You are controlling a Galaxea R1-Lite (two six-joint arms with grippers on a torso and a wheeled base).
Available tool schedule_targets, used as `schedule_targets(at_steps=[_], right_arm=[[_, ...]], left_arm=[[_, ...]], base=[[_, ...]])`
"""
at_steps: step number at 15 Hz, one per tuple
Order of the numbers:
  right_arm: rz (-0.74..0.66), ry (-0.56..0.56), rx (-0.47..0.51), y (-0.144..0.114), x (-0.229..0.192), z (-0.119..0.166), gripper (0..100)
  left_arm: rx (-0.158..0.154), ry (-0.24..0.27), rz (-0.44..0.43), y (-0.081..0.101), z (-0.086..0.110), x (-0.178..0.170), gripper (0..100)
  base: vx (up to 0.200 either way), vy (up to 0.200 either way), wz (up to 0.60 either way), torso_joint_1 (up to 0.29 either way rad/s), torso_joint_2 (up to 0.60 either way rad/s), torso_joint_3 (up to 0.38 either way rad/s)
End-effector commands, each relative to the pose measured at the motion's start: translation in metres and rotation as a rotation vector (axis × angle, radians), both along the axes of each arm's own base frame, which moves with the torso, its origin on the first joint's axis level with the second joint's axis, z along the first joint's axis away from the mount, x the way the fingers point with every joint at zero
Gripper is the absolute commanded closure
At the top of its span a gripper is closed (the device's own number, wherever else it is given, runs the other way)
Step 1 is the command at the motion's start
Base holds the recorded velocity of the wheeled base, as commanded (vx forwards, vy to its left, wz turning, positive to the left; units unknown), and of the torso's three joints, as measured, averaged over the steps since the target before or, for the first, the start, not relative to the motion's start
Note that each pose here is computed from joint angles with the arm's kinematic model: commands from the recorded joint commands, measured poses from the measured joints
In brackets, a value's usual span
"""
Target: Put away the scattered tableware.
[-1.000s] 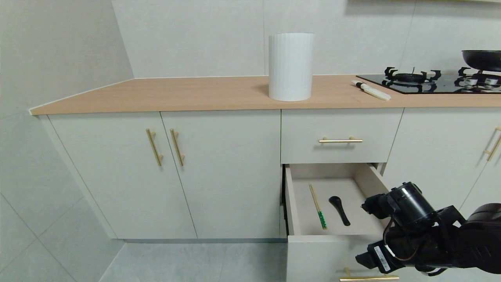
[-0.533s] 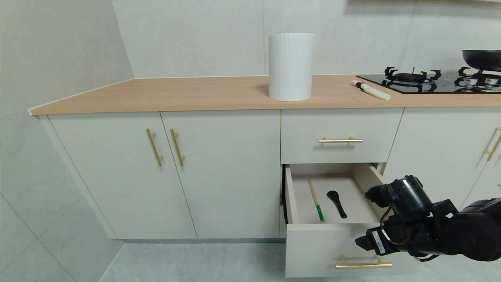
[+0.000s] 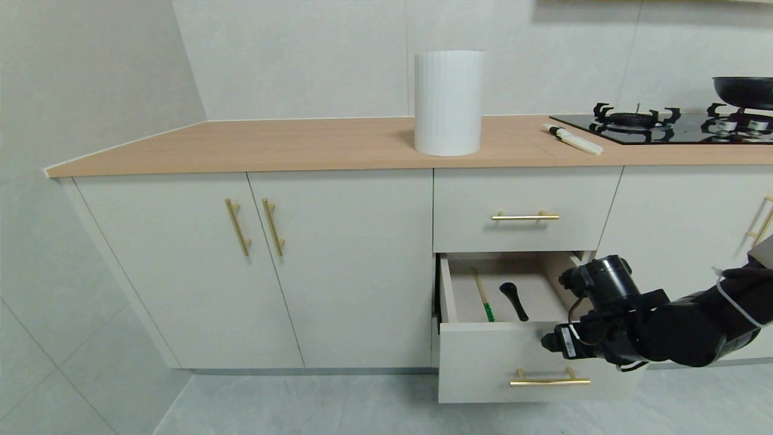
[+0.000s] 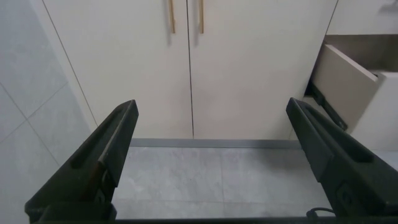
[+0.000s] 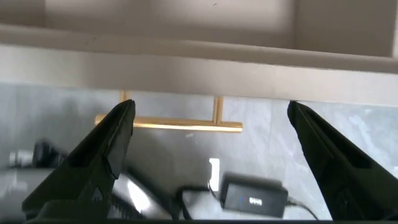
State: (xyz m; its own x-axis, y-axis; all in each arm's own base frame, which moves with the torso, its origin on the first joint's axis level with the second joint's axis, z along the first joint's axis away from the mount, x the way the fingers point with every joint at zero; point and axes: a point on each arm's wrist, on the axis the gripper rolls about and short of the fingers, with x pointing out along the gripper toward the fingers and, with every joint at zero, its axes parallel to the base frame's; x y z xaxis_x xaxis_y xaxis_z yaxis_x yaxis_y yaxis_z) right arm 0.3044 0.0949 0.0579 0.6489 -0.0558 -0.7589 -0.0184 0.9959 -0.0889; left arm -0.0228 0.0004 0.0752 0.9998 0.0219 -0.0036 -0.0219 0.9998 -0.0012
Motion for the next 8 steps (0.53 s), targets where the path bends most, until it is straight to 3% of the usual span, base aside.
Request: schedule_targets(at_steps=[1,8], right_arm=[[-0.010,-0.015,-0.006,0.001,0.018,-0.009,0],[-0.065,-0.118,0.009,0.007,0.085,-0.035,0]], left_arm=[[0.000,-0.001,0.001,0.000,0.000,0.000,0],[0.000,-0.001,0.001,0.000,0.000,0.000,0]], base=[[0.000,0.000,0.00,0.000,0.00,0.000],[0.000,0.000,0.00,0.000,0.00,0.000]])
